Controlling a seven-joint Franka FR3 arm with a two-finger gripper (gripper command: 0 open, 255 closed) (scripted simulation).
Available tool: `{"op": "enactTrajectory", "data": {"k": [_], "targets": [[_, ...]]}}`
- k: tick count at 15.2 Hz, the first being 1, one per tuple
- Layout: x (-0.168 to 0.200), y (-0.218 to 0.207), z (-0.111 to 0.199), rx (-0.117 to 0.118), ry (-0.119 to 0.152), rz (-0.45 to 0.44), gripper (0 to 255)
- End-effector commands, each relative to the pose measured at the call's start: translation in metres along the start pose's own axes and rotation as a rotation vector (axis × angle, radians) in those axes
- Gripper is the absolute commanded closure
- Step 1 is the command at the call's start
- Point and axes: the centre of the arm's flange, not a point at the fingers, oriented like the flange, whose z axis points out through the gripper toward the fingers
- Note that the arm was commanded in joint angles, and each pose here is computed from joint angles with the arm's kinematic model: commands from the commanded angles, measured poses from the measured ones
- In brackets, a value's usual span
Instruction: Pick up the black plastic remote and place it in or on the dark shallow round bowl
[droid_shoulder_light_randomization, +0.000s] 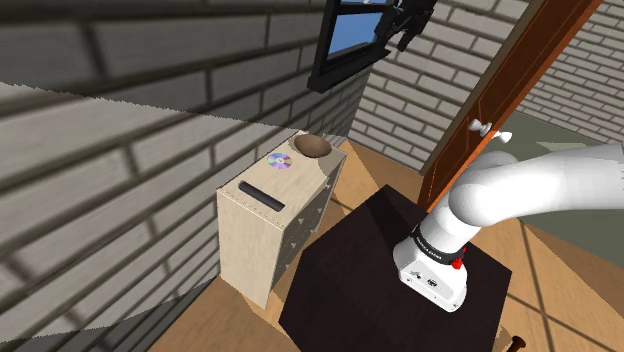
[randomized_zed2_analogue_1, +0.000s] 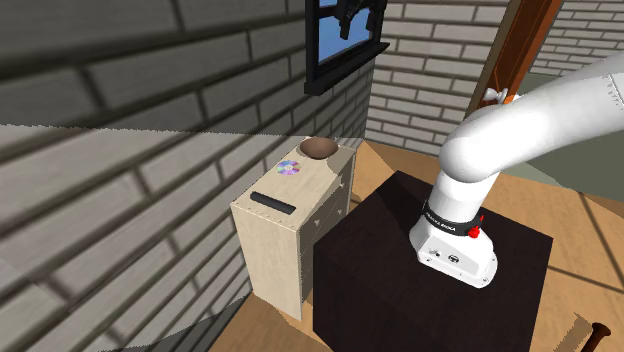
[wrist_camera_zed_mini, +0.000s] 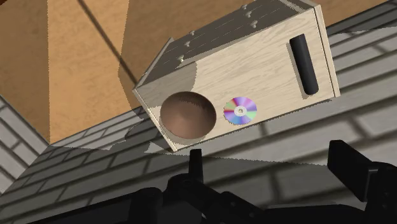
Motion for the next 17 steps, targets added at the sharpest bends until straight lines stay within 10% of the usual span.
{"op": "enactTrajectory", "data": {"k": [1,17], "targets": [[0.000,0.000,0.000,0.000,0.000,0.000,0],[0.044,-0.067,0.195,0.081,-0.090,-0.109,0]]}}
